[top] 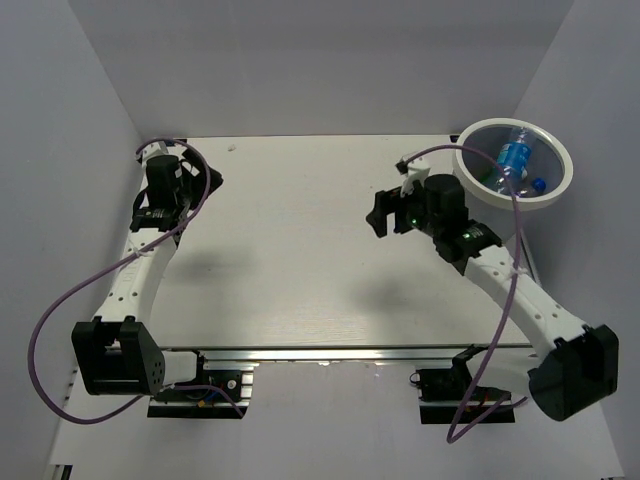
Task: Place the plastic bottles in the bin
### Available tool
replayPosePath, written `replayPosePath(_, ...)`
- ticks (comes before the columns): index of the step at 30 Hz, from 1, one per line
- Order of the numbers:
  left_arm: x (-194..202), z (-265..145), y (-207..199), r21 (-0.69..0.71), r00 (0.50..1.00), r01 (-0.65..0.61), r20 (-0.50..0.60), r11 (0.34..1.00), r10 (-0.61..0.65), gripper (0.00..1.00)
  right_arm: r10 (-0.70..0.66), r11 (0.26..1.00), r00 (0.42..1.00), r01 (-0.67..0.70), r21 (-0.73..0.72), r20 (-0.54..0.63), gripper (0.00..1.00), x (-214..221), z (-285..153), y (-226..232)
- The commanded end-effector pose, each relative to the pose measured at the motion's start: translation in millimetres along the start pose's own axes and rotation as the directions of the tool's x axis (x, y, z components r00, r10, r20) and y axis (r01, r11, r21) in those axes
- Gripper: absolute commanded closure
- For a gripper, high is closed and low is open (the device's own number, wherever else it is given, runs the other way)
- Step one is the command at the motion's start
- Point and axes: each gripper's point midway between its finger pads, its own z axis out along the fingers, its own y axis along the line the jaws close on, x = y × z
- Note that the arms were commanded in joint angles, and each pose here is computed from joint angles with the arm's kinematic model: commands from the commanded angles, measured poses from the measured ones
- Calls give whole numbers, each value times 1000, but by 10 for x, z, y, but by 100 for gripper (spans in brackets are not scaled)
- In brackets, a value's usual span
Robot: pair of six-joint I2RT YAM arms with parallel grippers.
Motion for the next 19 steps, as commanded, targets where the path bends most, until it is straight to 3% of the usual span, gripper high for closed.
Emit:
replayPosePath(1,-129,-92,91,-44,998,-15,60,999,18,2,49,998,999,-50,-29,-15,11,164,181,68)
replayPosePath(5,-121,-42,254,-125,997,-33,64,992,41,2,74,997,997,-74,13,-32,11,231,204,2)
replayPosePath(12,-115,-24,210,-104,997,-36,58,994,42,2,67,988,996,-74,135,58,11,115,88,-206)
replayPosePath(19,-146,-25,212,-110,997,-38,67,993,45,2,43,990,993,-57,126,110,11,30,-7,-189)
